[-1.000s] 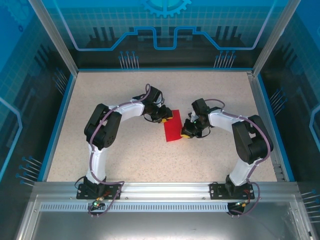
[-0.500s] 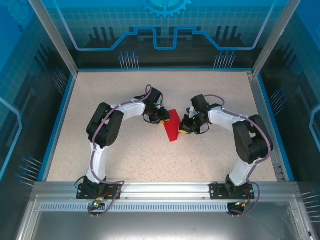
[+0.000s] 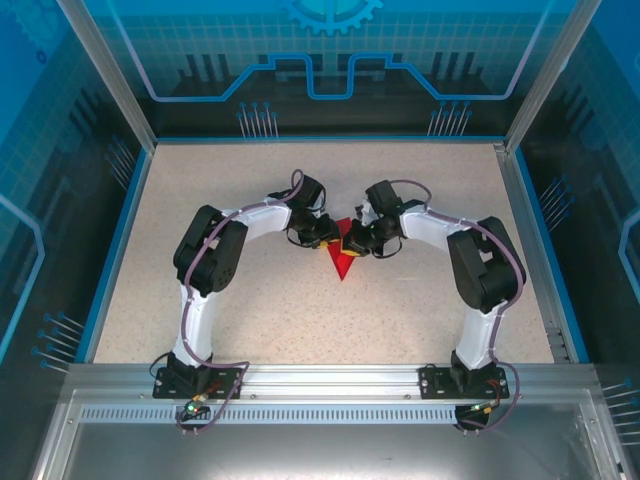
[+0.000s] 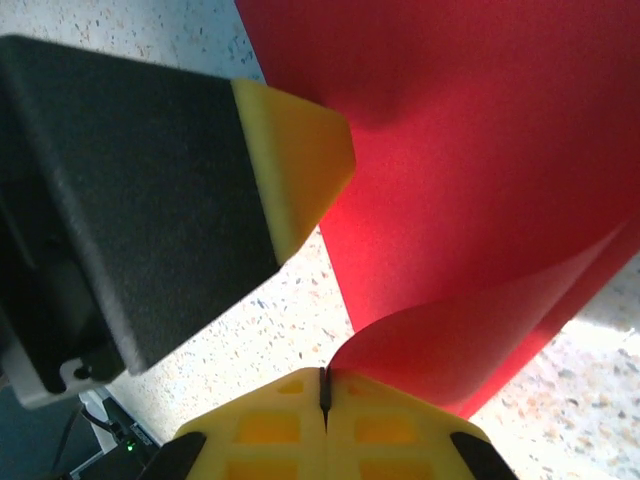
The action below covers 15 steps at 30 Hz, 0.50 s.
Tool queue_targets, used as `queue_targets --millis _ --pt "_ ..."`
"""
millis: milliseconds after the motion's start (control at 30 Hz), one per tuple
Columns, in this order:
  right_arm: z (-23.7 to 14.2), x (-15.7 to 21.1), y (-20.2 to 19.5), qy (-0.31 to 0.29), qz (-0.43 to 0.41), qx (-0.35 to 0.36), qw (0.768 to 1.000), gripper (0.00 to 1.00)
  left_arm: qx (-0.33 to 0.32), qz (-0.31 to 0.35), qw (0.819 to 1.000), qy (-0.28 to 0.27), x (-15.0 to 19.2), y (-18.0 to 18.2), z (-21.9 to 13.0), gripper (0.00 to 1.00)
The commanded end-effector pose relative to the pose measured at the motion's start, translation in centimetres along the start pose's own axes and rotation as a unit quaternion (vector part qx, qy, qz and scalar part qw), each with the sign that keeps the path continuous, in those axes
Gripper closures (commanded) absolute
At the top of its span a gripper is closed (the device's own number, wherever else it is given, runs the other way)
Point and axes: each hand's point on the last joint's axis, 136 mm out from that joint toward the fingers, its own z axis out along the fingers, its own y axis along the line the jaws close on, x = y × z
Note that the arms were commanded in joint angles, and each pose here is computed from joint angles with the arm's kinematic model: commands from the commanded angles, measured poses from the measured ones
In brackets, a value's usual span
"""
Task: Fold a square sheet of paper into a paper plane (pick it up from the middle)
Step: Third fold the triangle at the center of the table.
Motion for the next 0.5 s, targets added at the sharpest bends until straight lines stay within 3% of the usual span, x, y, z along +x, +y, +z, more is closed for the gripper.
queue_targets --millis 0,467 --pt "0.8 -0.2 0.6 0.006 -0.006 -0.004 1.000 1.00 -0.019 0.001 1.000 0.011 0.2 0.9 0.2 0.71" --pt "2.5 0.0 -0.3 0.019 -0.007 0.017 1.000 0.99 -0.010 0.002 1.000 0.011 0.2 0.4 -0.1 0.71"
